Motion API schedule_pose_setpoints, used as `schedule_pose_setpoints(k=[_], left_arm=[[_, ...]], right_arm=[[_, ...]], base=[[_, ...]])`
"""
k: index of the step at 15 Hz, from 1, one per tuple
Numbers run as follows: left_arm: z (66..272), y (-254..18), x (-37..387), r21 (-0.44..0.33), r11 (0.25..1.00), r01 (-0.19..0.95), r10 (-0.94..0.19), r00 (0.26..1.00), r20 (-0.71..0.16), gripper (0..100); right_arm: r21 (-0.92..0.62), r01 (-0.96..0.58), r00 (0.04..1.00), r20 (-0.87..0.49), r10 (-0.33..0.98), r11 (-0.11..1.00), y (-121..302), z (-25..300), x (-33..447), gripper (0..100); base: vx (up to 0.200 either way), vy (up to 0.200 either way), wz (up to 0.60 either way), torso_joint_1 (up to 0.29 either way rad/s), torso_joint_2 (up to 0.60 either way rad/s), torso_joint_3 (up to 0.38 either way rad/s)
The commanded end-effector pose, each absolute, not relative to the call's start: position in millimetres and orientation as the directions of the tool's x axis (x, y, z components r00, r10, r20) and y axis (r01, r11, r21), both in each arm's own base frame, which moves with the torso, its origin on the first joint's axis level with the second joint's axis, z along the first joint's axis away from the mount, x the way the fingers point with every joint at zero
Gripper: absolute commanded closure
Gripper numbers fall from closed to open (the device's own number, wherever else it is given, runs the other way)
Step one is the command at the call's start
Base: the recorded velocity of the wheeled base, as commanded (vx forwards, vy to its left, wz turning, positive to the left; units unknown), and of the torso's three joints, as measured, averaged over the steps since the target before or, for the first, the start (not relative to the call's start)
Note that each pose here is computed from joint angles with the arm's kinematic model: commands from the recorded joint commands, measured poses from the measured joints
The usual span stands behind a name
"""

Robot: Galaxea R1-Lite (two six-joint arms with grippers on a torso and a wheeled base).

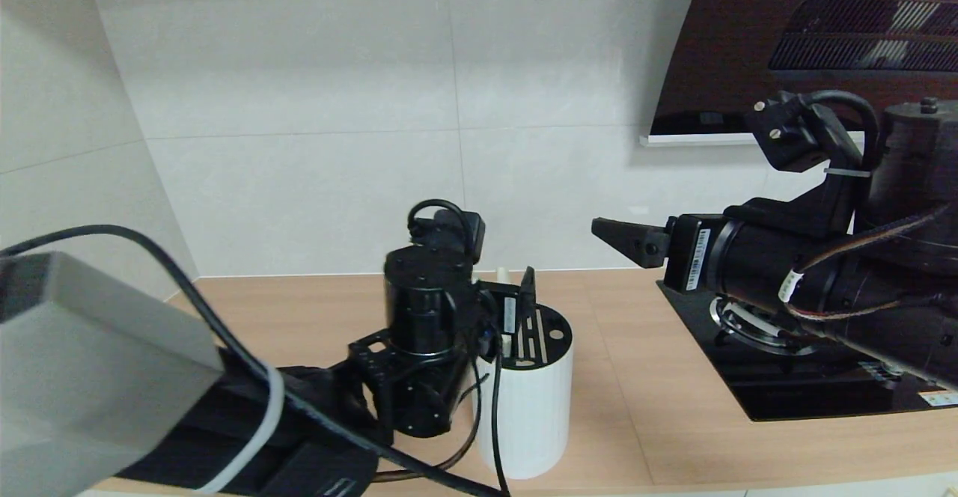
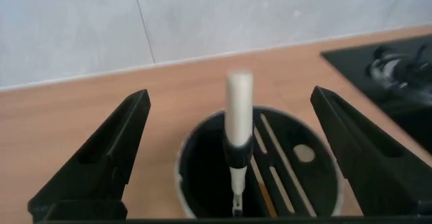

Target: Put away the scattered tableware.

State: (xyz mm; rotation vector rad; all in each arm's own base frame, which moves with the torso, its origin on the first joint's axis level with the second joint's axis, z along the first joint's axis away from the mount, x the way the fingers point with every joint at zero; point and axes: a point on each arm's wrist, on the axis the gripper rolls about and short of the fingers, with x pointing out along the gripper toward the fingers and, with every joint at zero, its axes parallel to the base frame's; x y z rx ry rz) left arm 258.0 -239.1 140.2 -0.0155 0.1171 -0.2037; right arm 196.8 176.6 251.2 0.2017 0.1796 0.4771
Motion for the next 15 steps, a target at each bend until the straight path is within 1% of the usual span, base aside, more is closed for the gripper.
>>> schedule_pose_setpoints(k=[1,2,3,5,6,7,8,10,11,12,13,14,15], left_arm=[[195.0,-185.1,234.7,-0.058,0.982,0.179,-0.178,0.984,0.008,0],[209.9,-169.4,225.6,-0.087,0.983,0.16,-0.156,0.986,0.05,0],[220.1,-147.8,212.2,-0.106,0.986,0.131,-0.123,0.989,0.082,0],[229.1,-101.5,175.0,-0.129,0.987,0.095,-0.077,0.988,0.136,0],[228.2,-91.6,166.2,-0.129,0.987,0.091,-0.072,0.987,0.144,0],[224.3,-78.0,151.9,-0.123,0.988,0.089,-0.07,0.986,0.149,0],[211.7,-50.4,111.3,-0.109,0.99,0.095,-0.079,0.987,0.137,0],[202.9,-24.9,66.2,-0.104,0.991,0.083,-0.069,0.99,0.126,0],[197.8,-12.3,47.8,-0.098,0.995,0.033,-0.022,0.993,0.112,0],[194.7,-4.9,34.0,-0.097,0.995,0.008,0.003,0.994,0.113,0],[190.6,6.6,6.5,-0.099,0.995,-0.03,0.043,0.991,0.125,0],[186.4,11.2,-10.9,-0.096,0.993,-0.073,0.085,0.988,0.126,0],[180.0,13.6,-26.3,-0.089,0.994,-0.069,0.08,0.989,0.122,0]], right_arm=[[0.226,-0.367,0.912,-0.102,0.396,0.902,152.1,254.9,202.8,0],[0.229,-0.325,0.935,-0.071,0.348,0.918,136.4,262.6,203.6,0],[0.236,-0.277,0.955,-0.039,0.294,0.931,117.5,269.8,199.0,0],[0.212,-0.204,0.978,0.0,0.209,0.956,78.8,268.6,169.8,0],[0.197,-0.192,0.981,0.006,0.195,0.961,70.6,265.7,160.5,0],[0.172,-0.183,0.983,0.015,0.183,0.968,59.8,260.1,145.7,0],[0.106,-0.16,0.986,0.054,0.155,0.981,33.4,239.8,100.1,0],[0.113,-0.128,0.984,0.139,0.112,0.985,13.4,227.9,55.6,0],[0.117,-0.11,0.983,0.159,0.091,0.987,5.6,217.5,33.7,0],[0.116,-0.092,0.984,0.162,0.073,0.989,0.6,208.1,18.6,0],[0.116,-0.045,0.986,0.163,0.026,0.992,-6.5,193.3,-7.8,0],[0.119,-0.029,0.984,0.176,0.007,0.993,-10.0,186.2,-25.3,0],[0.123,-0.027,0.98,0.199,0.002,0.992,-12.9,183.0,-40.1,0]], base=[[0.0,0.0,0.0,0.0,0.0,0.0],[0.0,0.0,0.0,0.0,0.0,0.0],[0.0,0.0,0.0,0.0,0.0,0.0],[0.0,0.0,0.0,0.0,0.0,0.0],[0.0,0.0,0.0,0.0,0.0,0.0],[0.0,0.0,0.0,0.0,0.0,0.0],[0.0,0.0,0.0,0.0,0.0,0.0],[0.0,0.0,0.0,0.0,0.0,0.0],[0.0,0.0,0.0,0.0,0.0,0.0],[0.0,0.0,0.0,0.0,0.0,0.0],[0.0,0.0,0.0,0.0,0.0,0.0],[0.0,0.0,0.0,0.0,0.0,0.0],[0.0,0.0,0.0,0.0,0.0,0.0]])
